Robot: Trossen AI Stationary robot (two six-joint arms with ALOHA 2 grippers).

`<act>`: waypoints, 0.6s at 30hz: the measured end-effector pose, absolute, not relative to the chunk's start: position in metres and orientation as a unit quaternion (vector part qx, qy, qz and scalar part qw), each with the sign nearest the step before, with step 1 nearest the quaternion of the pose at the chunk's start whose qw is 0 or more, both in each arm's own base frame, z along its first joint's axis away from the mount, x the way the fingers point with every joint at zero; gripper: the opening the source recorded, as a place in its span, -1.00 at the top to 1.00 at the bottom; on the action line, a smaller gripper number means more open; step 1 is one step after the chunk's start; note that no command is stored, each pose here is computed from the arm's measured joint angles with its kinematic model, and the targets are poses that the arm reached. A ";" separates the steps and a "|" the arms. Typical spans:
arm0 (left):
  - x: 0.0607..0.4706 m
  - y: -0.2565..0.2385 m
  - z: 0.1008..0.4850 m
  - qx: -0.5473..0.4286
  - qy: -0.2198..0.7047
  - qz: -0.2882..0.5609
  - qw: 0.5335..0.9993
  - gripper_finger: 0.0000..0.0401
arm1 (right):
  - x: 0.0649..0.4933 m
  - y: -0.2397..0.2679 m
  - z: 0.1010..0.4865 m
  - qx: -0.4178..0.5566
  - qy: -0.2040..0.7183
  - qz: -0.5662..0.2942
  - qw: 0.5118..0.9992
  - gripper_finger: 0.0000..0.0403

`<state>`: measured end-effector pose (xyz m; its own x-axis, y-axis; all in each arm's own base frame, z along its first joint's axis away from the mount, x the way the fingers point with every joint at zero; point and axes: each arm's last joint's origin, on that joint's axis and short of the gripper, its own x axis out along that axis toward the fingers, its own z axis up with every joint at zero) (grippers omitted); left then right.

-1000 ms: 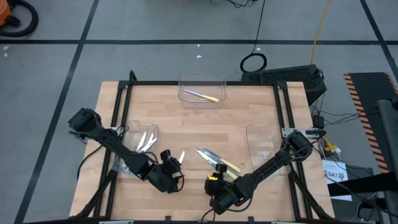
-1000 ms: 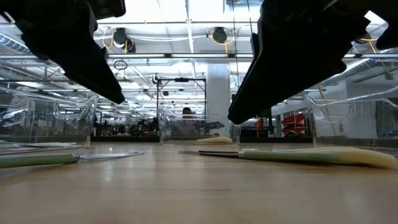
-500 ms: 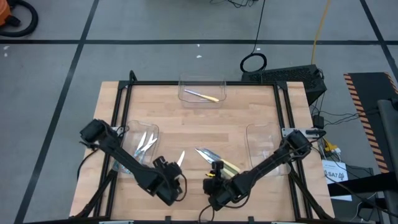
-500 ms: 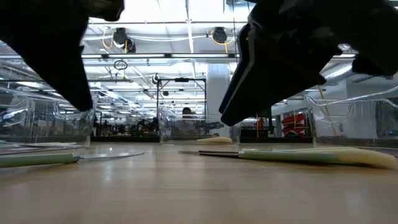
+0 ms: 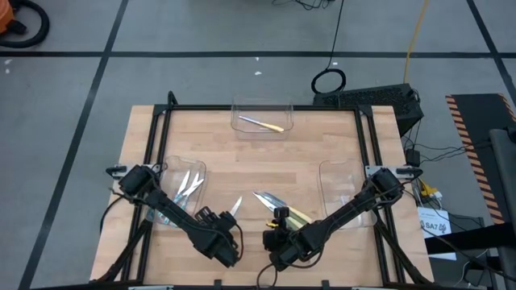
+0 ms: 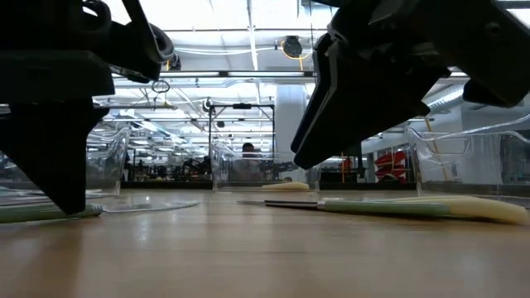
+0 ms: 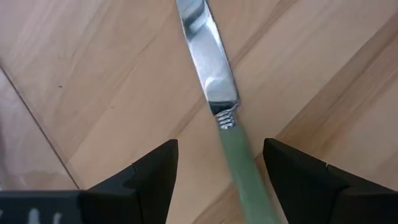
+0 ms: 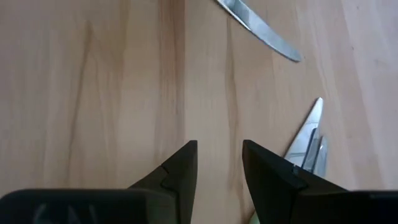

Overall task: Sort silverware by color (type)
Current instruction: Put the left green knife into the bottom right transparent bin

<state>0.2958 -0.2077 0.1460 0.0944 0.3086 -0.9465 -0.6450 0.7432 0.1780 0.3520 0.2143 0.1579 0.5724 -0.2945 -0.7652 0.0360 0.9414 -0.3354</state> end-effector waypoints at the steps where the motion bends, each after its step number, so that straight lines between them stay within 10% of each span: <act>1: 0.296 -0.208 0.146 -0.145 0.586 0.328 0.727 -0.21 | 0.351 0.215 0.158 -0.138 0.453 -0.095 0.876 0.39; 18: 0.303 -0.207 0.132 -0.161 0.588 0.313 0.729 -0.14 | 0.336 0.241 0.158 -0.077 0.444 -0.089 0.888 0.39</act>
<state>0.3028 -0.2072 0.1315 0.1139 0.2671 -0.9569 -0.6448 0.7526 0.1333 0.3358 0.2406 0.1581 0.5900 -0.2264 -0.7750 0.0890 0.9723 -0.2163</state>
